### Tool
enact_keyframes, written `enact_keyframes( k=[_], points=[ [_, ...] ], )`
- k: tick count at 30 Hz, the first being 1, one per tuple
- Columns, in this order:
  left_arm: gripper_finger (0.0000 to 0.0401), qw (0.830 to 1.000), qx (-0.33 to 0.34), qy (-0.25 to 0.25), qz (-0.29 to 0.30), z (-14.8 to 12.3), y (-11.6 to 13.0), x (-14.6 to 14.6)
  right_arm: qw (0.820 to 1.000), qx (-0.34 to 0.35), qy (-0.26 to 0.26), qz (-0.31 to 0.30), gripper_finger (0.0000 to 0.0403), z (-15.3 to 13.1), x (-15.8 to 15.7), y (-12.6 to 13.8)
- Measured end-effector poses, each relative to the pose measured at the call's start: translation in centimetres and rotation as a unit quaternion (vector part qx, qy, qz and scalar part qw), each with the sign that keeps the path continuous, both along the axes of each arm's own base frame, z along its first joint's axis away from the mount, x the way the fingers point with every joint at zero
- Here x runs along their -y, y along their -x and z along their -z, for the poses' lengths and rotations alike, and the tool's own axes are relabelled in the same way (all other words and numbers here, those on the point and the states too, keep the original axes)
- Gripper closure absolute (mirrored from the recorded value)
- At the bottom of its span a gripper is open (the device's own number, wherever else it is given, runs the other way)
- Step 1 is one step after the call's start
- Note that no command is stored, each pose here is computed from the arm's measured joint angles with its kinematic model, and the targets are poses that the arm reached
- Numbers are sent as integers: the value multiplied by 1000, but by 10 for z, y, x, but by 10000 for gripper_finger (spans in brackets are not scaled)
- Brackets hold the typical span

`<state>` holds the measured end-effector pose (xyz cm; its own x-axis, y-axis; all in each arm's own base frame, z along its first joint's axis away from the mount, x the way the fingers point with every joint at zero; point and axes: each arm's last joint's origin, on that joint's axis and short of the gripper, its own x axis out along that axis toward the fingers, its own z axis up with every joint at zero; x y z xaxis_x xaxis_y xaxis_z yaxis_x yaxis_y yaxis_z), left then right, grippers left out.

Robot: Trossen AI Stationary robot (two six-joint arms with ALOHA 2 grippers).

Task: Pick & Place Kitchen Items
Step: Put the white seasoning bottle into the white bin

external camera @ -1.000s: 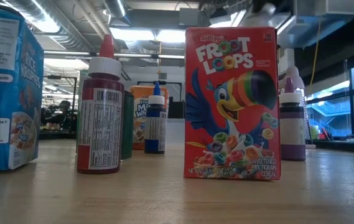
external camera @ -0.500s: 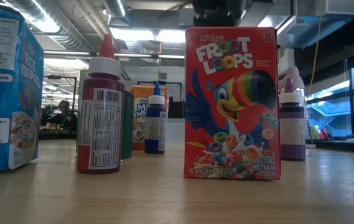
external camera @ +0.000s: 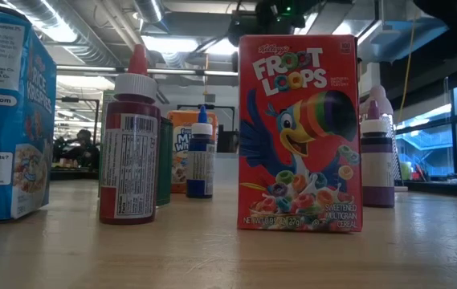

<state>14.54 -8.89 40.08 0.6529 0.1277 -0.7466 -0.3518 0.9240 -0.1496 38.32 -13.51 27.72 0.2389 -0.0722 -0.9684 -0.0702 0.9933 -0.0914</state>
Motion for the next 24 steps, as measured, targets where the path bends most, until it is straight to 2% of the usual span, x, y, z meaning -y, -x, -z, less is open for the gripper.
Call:
enact_keyframes(
  k=[6,15,24],
  points=[
    [173,1000,7,-14,-5,0,0,-1,1000,-17,-16,-10,189,10,0,-3],
    [173,1000,8,-16,-5,0,0,-1,999,-31,-20,-22,189,11,-1,0],
    [173,1000,9,-18,-6,0,0,-1,999,-18,-12,-34,189,12,2,-4]
  ],
)
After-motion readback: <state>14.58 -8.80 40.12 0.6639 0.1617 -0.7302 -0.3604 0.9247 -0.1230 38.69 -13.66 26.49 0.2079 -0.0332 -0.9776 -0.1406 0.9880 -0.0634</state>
